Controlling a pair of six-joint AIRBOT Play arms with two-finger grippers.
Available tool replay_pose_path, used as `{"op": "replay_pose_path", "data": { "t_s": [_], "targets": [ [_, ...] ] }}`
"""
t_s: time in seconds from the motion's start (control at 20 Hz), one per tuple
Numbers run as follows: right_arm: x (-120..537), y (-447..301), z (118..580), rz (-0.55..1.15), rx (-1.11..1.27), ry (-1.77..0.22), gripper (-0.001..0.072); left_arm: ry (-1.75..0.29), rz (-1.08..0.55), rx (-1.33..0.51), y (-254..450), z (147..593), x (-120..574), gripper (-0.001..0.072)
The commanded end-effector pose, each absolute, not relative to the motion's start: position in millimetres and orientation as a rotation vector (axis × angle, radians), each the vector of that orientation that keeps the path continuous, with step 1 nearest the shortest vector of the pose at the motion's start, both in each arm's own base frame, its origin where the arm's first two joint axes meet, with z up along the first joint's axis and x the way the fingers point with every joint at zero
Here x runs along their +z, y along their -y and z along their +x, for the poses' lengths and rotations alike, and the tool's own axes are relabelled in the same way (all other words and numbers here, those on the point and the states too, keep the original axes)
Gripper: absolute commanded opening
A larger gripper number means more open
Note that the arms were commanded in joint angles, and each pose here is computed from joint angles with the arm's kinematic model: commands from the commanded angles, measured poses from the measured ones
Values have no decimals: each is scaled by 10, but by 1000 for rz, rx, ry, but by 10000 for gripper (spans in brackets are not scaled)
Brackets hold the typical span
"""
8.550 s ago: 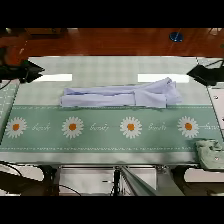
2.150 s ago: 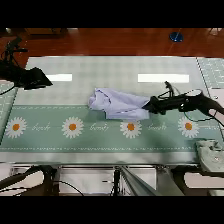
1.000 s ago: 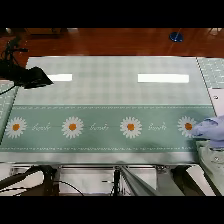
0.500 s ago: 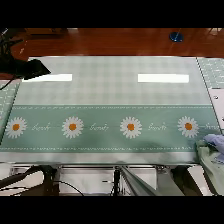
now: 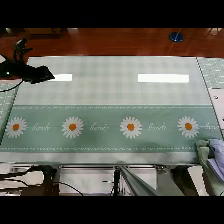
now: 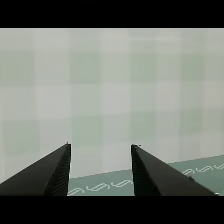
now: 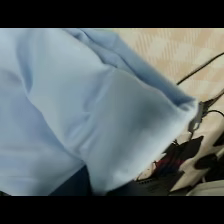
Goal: Fold the shirts.
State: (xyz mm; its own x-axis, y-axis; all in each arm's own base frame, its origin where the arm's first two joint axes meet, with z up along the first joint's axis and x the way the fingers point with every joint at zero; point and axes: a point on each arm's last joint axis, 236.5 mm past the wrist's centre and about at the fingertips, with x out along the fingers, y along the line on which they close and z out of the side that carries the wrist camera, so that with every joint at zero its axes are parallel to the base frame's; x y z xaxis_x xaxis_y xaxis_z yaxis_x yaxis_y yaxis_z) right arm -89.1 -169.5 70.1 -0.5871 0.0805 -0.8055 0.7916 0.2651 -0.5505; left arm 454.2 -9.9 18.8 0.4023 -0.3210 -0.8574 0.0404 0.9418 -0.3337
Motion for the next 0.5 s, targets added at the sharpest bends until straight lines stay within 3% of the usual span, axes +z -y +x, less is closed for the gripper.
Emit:
{"op": "replay_pose_path", "data": {
  "t_s": [0.0, 0.1, 0.2, 0.25, 0.35, 0.4, 0.45],
  "targets": [
    [534, 1600, -1141, 744, -1366, -2018, 34, -1173, -279, -229, 79, 4543, 23, 450],
    [412, 1589, -1195, 734, -1328, -2036, 71, -1171, -278, -228, 77, 4546, 27, 449],
    [378, 1712, -1218, 686, -1338, -2001, 418, -1172, -278, -229, 78, 4545, 27, 450],
    [391, 1788, -1237, 637, -1333, -2003, 475, -1173, -278, -229, 78, 4543, 26, 450],
    [423, 2078, -1170, 558, -1384, -1896, 481, -1170, -241, -248, 68, 4542, 15, 456],
    [467, 2303, -1018, 526, -1384, -1812, 480, -1167, -221, -259, 64, 4547, 5, 500],
    [509, 2577, -694, 512, -1336, -1701, 480, -1161, -216, -260, 60, 4564, -2, 605]
  ]
}}
